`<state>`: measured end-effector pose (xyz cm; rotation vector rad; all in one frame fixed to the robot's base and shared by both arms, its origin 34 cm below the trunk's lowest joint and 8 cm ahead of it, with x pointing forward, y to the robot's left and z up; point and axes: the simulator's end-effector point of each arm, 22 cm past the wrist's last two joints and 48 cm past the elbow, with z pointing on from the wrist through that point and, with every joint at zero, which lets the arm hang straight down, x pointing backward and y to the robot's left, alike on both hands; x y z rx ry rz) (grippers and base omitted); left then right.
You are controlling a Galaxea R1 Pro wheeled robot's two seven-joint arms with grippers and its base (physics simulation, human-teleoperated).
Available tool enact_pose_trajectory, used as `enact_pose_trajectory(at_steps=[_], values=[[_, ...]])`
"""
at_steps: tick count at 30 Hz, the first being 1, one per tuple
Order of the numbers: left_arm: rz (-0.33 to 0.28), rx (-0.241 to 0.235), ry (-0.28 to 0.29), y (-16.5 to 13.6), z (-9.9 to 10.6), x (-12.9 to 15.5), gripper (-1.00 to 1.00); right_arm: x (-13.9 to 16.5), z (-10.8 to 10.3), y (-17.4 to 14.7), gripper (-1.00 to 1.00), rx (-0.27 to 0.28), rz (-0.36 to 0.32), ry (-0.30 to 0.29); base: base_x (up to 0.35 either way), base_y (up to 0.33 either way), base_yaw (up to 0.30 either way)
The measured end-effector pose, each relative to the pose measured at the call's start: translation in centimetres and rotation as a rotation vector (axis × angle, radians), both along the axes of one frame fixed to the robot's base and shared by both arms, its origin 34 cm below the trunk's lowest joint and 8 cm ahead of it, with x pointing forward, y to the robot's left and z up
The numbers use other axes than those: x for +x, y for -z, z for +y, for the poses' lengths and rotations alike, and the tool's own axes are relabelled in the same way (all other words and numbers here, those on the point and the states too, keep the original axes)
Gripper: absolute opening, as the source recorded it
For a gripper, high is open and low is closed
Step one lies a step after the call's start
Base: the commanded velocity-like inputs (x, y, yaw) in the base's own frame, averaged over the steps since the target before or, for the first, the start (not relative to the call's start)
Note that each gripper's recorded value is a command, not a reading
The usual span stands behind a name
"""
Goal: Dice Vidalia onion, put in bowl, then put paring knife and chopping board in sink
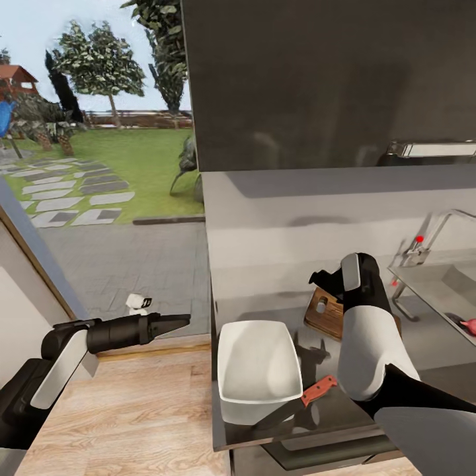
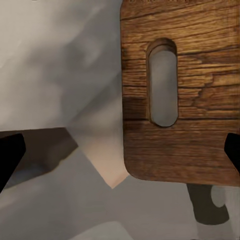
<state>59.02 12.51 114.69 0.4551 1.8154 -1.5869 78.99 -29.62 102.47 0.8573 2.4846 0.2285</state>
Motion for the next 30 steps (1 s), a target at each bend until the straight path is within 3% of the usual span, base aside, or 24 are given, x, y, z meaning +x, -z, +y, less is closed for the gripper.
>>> enact_pose_trajectory(at_steps=[12,30], values=[[0.034,-0.004,-0.015,1.0,0.4,0.4,1.0,-0.1,-0.1,0.1,1.0,-0.006,0.004,0.0,0.106,0.012,0.0],[0.04,-0.005,-0.017,1.1,0.5,0.5,1.0,-0.4,1.0,1.2,1.0,0.007,0.032,-0.023,0.009,0.057,0.0]])
